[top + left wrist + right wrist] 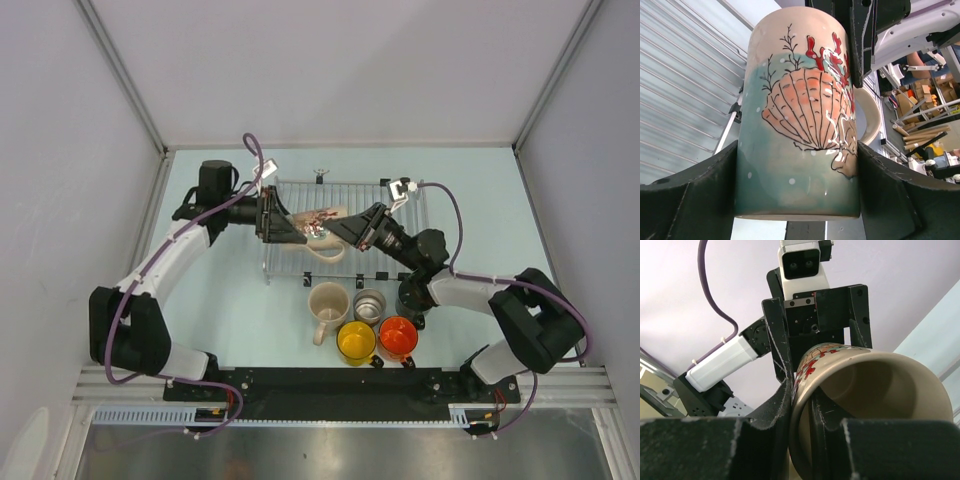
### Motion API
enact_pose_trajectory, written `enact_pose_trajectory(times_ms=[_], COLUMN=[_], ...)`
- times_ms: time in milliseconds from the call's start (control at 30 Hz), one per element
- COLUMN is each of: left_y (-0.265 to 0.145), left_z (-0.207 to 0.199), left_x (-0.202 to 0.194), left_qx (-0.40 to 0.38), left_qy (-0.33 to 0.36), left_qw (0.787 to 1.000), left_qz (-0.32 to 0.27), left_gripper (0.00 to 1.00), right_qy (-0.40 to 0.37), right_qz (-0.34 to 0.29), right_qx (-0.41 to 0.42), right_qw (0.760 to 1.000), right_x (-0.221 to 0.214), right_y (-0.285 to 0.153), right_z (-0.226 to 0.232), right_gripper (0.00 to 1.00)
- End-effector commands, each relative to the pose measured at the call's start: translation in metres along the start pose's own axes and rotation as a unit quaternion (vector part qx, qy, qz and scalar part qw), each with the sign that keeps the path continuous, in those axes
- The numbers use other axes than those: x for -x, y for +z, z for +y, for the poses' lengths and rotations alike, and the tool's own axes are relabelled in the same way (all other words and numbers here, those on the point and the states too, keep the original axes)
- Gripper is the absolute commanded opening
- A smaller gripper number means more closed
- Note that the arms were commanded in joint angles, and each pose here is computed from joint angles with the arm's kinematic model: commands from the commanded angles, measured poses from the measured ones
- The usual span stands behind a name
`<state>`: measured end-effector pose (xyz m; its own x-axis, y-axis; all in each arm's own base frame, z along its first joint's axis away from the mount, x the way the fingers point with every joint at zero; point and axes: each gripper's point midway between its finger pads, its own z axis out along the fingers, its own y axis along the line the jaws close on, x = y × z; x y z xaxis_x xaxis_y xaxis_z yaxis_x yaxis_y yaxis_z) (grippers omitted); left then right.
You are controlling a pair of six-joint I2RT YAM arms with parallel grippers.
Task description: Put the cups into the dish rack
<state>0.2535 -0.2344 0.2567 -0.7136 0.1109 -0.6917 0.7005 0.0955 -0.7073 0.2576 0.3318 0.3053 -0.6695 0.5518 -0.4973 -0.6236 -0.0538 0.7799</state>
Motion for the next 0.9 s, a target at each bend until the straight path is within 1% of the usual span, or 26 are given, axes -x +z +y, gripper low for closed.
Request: enact_pose_trajectory(times_ms=[0,33,67,100,133,167,200,233,300,333,400,433,500,633,733,767,833,867], left_y=[-0.001,-0.002,-0.002,-0.005,-0.006,-0.009,-0.013,-0.015,-0.021,-0.023,-0.027,-0.029,-0.031,-0.031,-0.035,-0.039,-0.044,-0.044], left_z=[-0.040,-0.039,-0.038,-0.035,-0.034,-0.034,-0.032,-0.031,-0.028,-0.026,-0.022,-0.020,-0.016,-0.007,0.011,0.027,0.039,0.046], left_x=[0.014,0.015,0.017,0.021,0.023,0.026,0.028,0.029,0.034,0.035,0.036,0.037,0.036,0.034,0.041,0.045,0.055,0.058], left_qx=[-0.046,-0.044,-0.037,-0.028,-0.025,-0.025,-0.019,-0.018,-0.009,-0.004,0.003,0.008,0.019,0.036,0.096,0.136,0.179,0.198], left_qy=[0.056,0.053,0.054,0.056,0.050,0.055,0.054,0.054,0.055,0.054,0.055,0.057,0.062,0.061,0.080,0.084,0.106,0.121], left_qw=[0.997,0.998,0.998,0.998,0.998,0.998,0.998,0.998,0.998,0.997,0.997,0.997,0.996,0.996,0.990,0.985,0.976,0.971], left_qz=[-0.005,-0.007,-0.010,-0.018,-0.021,-0.025,-0.030,-0.033,-0.042,-0.045,-0.050,-0.053,-0.055,-0.056,-0.059,-0.062,-0.063,-0.059], left_gripper=[0.63,0.55,0.13,0.00,0.00,0.00,0.00,0.00,0.01,0.00,0.00,0.00,0.01,0.00,0.00,0.00,0.00,0.00], right_qy=[-0.072,-0.069,-0.065,-0.062,-0.059,-0.054,-0.044,-0.039,-0.036,-0.029,-0.032,-0.029,-0.034,-0.032,-0.037,-0.037,-0.045,-0.067], right_qz=[-0.043,-0.043,-0.041,-0.040,-0.037,-0.034,-0.033,-0.029,-0.036,-0.039,-0.046,-0.047,-0.051,-0.054,-0.056,-0.056,-0.053,-0.050], right_qx=[0.125,0.121,0.115,0.111,0.107,0.101,0.096,0.093,0.081,0.077,0.073,0.072,0.067,0.060,0.056,0.052,0.036,0.029], right_qw=[0.989,0.989,0.990,0.991,0.992,0.993,0.994,0.994,0.995,0.996,0.996,0.996,0.996,0.996,0.996,0.996,0.997,0.996], right_x=[0.008,0.006,0.004,0.003,0.001,0.001,0.002,0.001,0.011,0.017,0.030,0.034,0.045,0.056,0.066,0.069,0.075,0.076], right_y=[0.004,0.004,0.004,0.004,0.004,0.003,0.002,0.001,-0.003,-0.006,-0.012,-0.013,-0.018,-0.024,-0.031,-0.033,-0.037,-0.038], right_z=[0.058,0.055,0.050,0.047,0.043,0.037,0.034,0.031,0.022,0.019,0.017,0.017,0.015,0.013,0.015,0.015,0.018,0.019], right_gripper=[0.00,0.00,0.00,0.00,0.00,0.04,0.15,0.28,0.33,0.42,0.43,0.46,0.49,0.49,0.50,0.50,0.50,0.49])
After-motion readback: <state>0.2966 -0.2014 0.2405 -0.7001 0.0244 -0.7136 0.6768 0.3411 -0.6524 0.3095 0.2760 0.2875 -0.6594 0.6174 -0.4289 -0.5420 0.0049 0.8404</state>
